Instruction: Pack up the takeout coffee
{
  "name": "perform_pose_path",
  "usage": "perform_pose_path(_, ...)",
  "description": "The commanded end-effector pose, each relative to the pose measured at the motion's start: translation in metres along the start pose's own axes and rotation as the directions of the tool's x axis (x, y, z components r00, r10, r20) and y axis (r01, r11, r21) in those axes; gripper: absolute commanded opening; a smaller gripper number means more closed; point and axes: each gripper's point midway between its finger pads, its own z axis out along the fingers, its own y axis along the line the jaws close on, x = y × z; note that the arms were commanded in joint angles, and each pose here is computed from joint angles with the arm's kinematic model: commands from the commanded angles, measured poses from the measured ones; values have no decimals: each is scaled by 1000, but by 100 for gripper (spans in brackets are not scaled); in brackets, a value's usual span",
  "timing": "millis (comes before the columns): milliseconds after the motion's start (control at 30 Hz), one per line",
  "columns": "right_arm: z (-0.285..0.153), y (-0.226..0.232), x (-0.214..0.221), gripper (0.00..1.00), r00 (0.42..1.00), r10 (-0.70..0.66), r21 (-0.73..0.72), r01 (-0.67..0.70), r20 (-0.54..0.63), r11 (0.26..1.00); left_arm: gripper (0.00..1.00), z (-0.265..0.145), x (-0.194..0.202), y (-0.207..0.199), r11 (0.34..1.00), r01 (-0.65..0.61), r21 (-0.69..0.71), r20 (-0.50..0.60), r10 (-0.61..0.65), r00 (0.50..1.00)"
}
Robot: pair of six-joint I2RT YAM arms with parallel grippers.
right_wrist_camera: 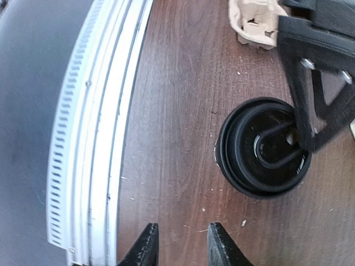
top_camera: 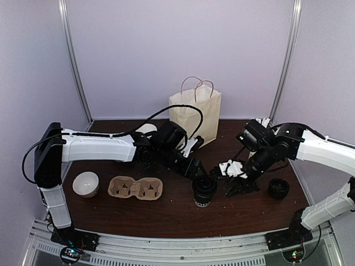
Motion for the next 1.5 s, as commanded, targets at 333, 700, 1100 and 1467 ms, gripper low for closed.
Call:
perform_pose_path(333, 37, -35, -11, 22, 947, -238, 234, 286, -215, 929, 53, 12, 5, -4, 996, 43, 81, 1, -43, 999)
perform_pose_path(700, 55, -26, -6, 20, 927, -281, 178, 329, -250, 927, 46, 20, 17, 3, 992, 88, 93, -35, -85, 996)
perform_pose_path(1100, 71, -30, 6, 19, 913, -285, 172, 344, -292, 923, 44, 22, 22, 8, 989, 111, 95, -47, -107, 993)
perform_pose_path(1467, 87, -33, 28, 7, 888, -290, 157, 363, -357, 918, 43, 25, 28, 17, 988, 130, 84, -61, -125, 990)
